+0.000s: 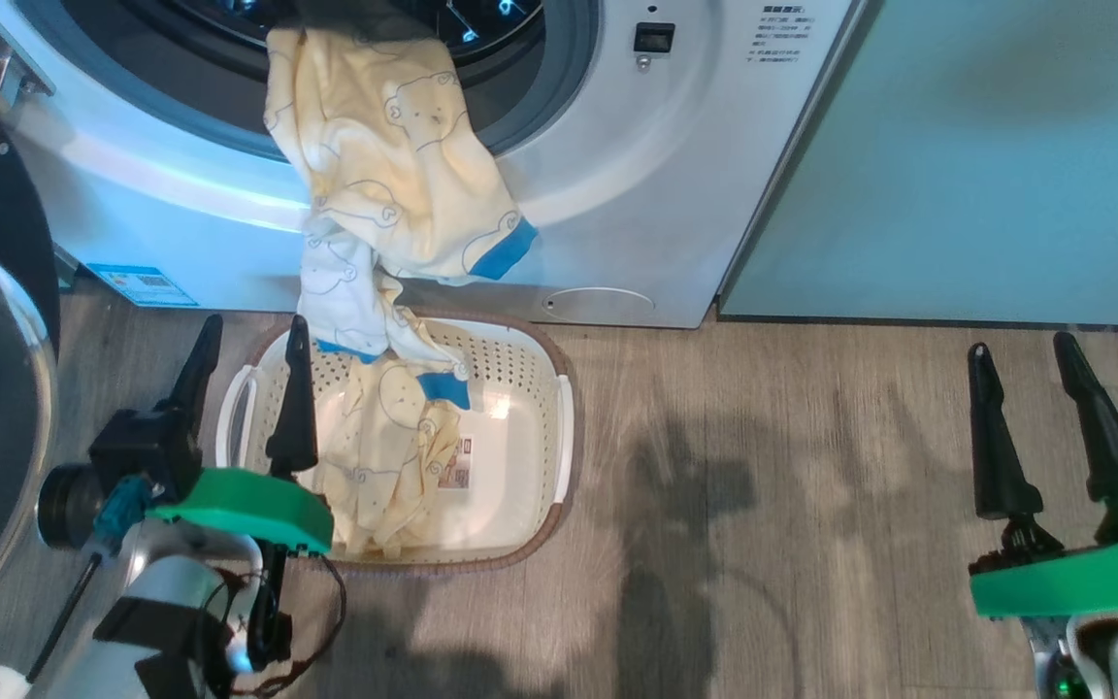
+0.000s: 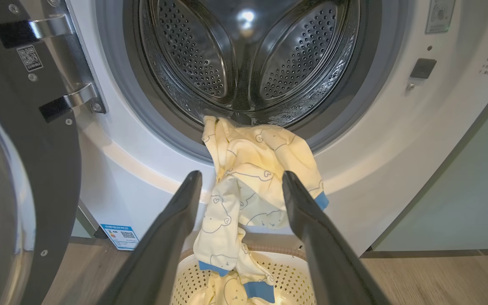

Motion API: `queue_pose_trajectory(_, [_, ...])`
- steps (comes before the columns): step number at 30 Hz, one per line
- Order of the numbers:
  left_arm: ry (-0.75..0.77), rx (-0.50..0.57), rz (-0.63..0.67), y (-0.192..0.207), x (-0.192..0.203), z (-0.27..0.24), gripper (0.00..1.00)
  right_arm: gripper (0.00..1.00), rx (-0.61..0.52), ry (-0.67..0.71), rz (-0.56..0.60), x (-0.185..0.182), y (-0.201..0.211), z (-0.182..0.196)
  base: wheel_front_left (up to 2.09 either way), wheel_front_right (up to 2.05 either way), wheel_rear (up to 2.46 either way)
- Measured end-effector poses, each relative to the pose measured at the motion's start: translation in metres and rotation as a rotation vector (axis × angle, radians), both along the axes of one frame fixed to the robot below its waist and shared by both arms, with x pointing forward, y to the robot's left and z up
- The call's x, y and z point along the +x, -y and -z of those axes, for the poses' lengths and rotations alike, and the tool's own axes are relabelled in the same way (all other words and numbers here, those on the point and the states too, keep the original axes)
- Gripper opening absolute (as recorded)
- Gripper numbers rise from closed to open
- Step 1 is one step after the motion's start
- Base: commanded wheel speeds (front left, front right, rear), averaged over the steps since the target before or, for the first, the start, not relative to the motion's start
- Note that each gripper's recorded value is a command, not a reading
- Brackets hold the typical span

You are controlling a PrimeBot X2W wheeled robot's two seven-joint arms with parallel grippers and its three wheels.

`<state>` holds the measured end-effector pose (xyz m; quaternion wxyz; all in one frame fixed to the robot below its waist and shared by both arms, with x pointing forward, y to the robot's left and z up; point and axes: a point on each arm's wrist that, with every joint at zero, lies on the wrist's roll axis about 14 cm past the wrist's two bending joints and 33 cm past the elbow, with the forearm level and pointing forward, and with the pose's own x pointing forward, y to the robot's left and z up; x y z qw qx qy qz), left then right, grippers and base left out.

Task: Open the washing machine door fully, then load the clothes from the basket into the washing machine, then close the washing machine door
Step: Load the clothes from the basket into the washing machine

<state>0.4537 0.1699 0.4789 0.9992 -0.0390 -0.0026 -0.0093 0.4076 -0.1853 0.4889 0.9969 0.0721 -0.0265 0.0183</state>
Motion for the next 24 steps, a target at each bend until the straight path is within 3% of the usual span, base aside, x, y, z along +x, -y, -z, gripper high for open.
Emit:
queue_pose_trajectory(12, [-0.001,-0.01,0.004,0.0,0.002,0.001,1.0,1.0,0.0,0.001,0.003,-0.001,0.001,-0.001,0.0,0.0,0.0])
queue_pose_trajectory(24, [-0.149,-0.017,0.059,0.009,0.009,0.051,1.0,1.0,-0.001,-0.029,0.001,0.005,0.0,0.012,0.0,0.0,0.0])
